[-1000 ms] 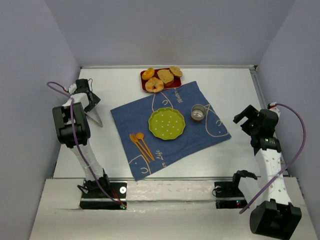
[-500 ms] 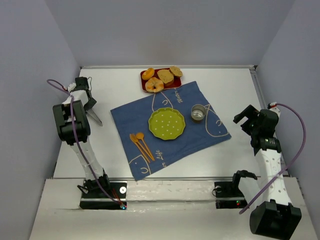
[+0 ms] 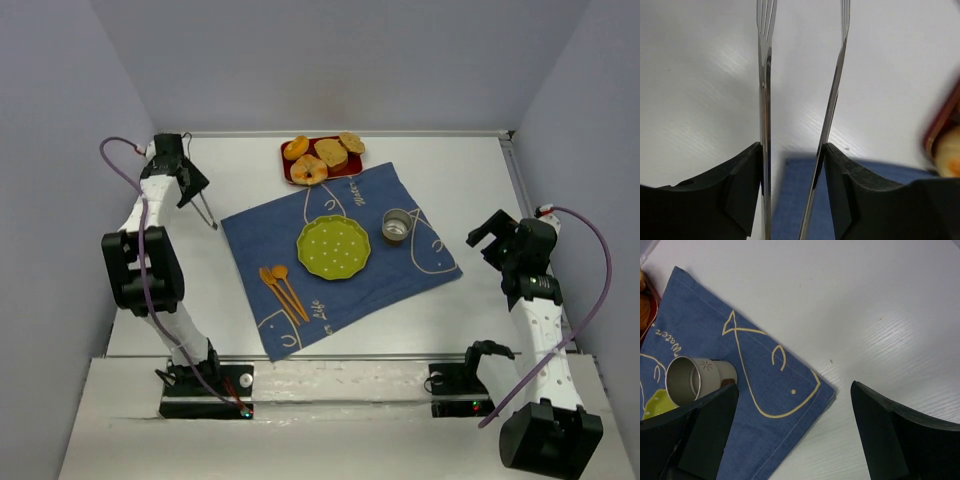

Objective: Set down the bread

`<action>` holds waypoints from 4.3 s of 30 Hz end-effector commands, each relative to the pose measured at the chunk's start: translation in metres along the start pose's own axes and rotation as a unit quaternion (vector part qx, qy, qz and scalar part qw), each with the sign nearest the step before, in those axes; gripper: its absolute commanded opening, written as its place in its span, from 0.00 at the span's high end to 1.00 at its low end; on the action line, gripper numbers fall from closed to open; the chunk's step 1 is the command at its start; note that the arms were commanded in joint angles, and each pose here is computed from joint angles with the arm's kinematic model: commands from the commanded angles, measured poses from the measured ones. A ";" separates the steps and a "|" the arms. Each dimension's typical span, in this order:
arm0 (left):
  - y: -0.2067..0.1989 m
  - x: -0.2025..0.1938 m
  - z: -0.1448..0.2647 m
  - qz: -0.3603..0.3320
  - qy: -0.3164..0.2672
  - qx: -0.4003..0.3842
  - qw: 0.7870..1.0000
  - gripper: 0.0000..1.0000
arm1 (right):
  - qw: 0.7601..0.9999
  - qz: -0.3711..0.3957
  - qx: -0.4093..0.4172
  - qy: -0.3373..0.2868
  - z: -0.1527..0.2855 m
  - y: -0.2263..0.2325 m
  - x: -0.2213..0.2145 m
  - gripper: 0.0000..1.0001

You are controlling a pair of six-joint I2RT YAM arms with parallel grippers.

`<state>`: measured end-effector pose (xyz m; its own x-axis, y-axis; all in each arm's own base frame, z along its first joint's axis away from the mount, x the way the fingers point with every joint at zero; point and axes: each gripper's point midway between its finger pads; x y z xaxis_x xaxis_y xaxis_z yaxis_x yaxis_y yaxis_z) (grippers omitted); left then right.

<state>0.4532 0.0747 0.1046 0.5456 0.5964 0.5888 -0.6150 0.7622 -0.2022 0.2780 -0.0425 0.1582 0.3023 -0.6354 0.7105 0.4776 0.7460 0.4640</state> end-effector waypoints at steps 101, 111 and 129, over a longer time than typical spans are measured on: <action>-0.196 -0.003 0.078 -0.636 -0.105 0.068 0.761 0.27 | 0.999 0.011 0.023 -0.034 0.009 0.011 0.017 0.00; -0.217 -0.018 0.073 -0.640 -0.096 -0.029 0.761 0.27 | 0.999 0.011 0.020 -0.031 0.009 0.009 0.016 0.00; -0.208 -0.005 0.063 -0.518 -0.054 -0.279 0.807 0.25 | 0.999 0.011 0.020 -0.030 0.009 0.009 0.016 0.00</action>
<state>0.5463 -0.0823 0.1550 0.6127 -0.5009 0.6113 0.4694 0.8529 0.2285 0.2760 -0.0427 0.1666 0.2857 -0.6190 0.7316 0.4585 0.7586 0.4629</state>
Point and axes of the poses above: each gripper's point midway between its finger pads, its own z axis back along the fingers, its own y axis along the line the jaws close on, x = y × z, and after that the axes turned 3 degrees about -z, right-handed
